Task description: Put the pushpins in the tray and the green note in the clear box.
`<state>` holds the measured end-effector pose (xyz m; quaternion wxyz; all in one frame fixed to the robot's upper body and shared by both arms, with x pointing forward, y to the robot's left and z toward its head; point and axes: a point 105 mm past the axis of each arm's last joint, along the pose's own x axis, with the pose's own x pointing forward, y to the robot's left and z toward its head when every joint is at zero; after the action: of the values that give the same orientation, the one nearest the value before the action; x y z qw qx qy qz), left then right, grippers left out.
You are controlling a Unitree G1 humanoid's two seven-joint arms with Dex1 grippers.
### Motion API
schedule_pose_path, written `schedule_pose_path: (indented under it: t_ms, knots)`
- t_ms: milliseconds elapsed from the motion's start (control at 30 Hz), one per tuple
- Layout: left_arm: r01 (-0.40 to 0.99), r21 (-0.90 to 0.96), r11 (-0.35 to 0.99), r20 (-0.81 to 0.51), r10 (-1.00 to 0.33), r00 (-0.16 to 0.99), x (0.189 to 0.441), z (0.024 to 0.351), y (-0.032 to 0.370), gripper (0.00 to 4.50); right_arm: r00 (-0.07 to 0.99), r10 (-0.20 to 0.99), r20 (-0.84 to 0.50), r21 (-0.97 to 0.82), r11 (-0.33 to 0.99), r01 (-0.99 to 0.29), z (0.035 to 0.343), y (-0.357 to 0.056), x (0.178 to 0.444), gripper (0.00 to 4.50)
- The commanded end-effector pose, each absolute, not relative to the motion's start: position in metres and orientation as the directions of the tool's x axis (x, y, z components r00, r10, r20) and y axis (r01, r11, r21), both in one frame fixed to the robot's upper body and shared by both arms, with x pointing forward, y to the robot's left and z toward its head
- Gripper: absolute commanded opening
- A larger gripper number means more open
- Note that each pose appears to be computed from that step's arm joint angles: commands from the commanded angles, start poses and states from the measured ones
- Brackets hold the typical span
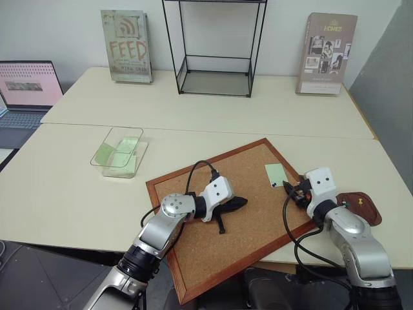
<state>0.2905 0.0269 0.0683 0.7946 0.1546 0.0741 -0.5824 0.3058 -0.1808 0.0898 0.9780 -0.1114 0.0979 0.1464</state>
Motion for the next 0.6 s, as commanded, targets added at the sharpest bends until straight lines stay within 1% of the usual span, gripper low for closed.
schedule_pose_path:
  t_ms: [33,100,200,300,333,600]
  knots:
    - [0.952,0.127,0.278,-0.349,-0.886,0.305,0.288,0.053,0.031,0.0,0.932,0.313,-0.183,-0.2,0.916,-0.347,0.1,-0.17,0.302,1.66]
    - [0.952,0.127,0.277,-0.35,-0.886,0.304,0.288,0.053,0.031,0.0,0.928,0.322,-0.189,-0.208,0.91,-0.359,0.098,-0.168,0.3,1.23]
    - [0.953,0.126,0.276,-0.351,-0.886,0.303,0.288,0.053,0.031,0.0,0.925,0.327,-0.192,-0.21,0.908,-0.364,0.096,-0.166,0.299,0.77]
    - [0.953,0.125,0.276,-0.352,-0.886,0.303,0.287,0.053,0.031,0.0,0.926,0.33,-0.182,-0.212,0.907,-0.365,0.098,-0.165,0.298,0.13]
    - [0.953,0.125,0.276,-0.352,-0.886,0.303,0.287,0.053,0.031,0.0,0.927,0.331,-0.178,-0.213,0.906,-0.365,0.098,-0.164,0.298,0.06]
    - [0.954,0.123,0.274,-0.354,-0.886,0.3,0.286,0.051,0.031,0.0,0.933,0.342,-0.113,-0.212,0.909,-0.359,0.112,-0.16,0.292,0.06]
